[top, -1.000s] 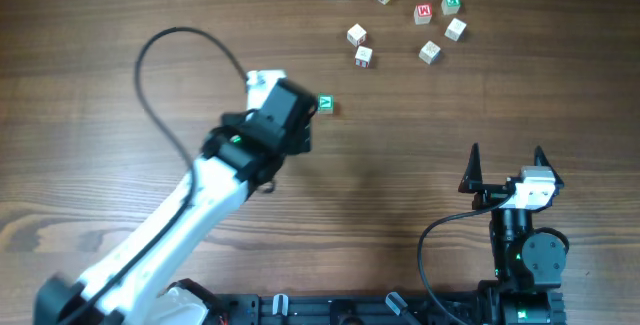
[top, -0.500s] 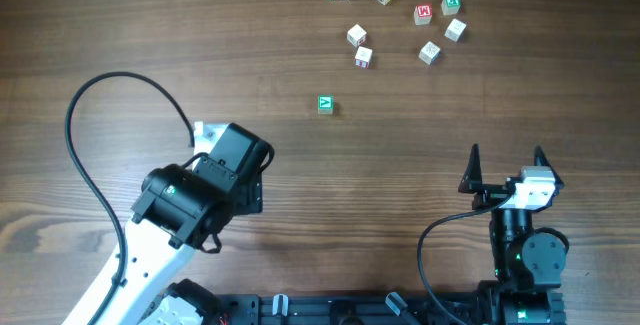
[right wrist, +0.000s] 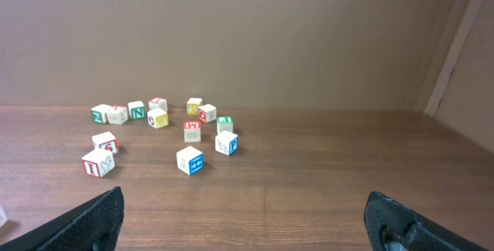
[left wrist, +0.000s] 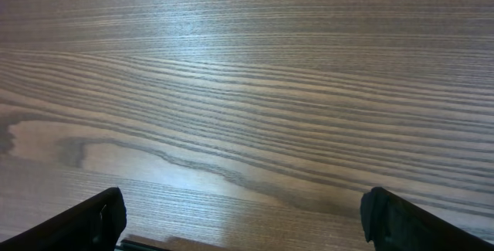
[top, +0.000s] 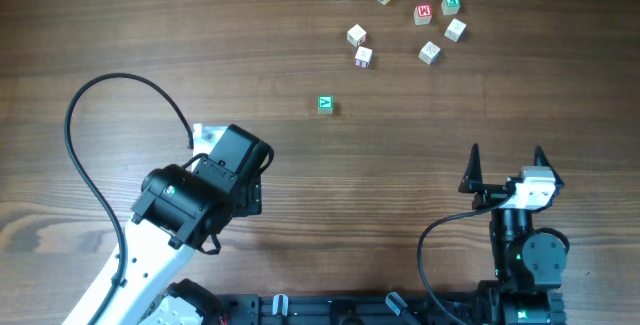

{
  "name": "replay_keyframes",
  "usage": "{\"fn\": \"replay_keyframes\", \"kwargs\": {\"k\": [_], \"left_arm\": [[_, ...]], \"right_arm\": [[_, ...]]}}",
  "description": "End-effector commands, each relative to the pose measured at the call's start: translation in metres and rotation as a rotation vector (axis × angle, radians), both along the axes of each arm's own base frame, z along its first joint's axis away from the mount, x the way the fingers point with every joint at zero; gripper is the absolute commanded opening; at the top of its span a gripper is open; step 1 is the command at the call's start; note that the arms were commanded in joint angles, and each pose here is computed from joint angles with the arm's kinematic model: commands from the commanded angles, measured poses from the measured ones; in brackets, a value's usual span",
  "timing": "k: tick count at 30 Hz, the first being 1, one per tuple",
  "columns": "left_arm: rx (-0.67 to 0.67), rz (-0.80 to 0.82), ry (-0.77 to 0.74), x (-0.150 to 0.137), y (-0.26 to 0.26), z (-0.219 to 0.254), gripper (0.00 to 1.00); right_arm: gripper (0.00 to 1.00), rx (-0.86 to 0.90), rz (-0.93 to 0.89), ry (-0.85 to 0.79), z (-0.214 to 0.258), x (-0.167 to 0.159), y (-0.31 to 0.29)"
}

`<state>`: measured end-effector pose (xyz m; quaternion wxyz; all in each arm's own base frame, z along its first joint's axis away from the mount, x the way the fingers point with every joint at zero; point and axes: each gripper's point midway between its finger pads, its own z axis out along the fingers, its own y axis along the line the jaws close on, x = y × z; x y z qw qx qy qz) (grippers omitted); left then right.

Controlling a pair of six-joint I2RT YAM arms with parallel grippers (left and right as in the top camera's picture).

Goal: Form a circle
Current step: 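Open the left gripper and withdraw it down-left, then reach the right gripper up toward the block cluster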

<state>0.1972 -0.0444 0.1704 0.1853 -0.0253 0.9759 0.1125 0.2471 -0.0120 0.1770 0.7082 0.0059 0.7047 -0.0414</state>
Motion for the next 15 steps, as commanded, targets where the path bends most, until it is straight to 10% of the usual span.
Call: {"fn": "replay_keyframes", "kwargs": {"k": [1, 7, 15], "left_arm": [[-0.016, 0.019, -0.003, -0.001, 0.0, 0.0, 1.0], [-0.016, 0.019, -0.003, -0.001, 0.0, 0.0, 1.0], [-0.016, 0.019, -0.003, -0.001, 0.0, 0.0, 1.0]], "right_arm": [[1.0, 0.122, 0.087, -0.003, 0.0, 0.0, 0.014], [1.0, 0.868, 0.339, 0.092, 0.002, -0.007, 0.06], [1.0, 0.989, 0.432, 0.153, 0.003, -0.013, 0.077]]}}
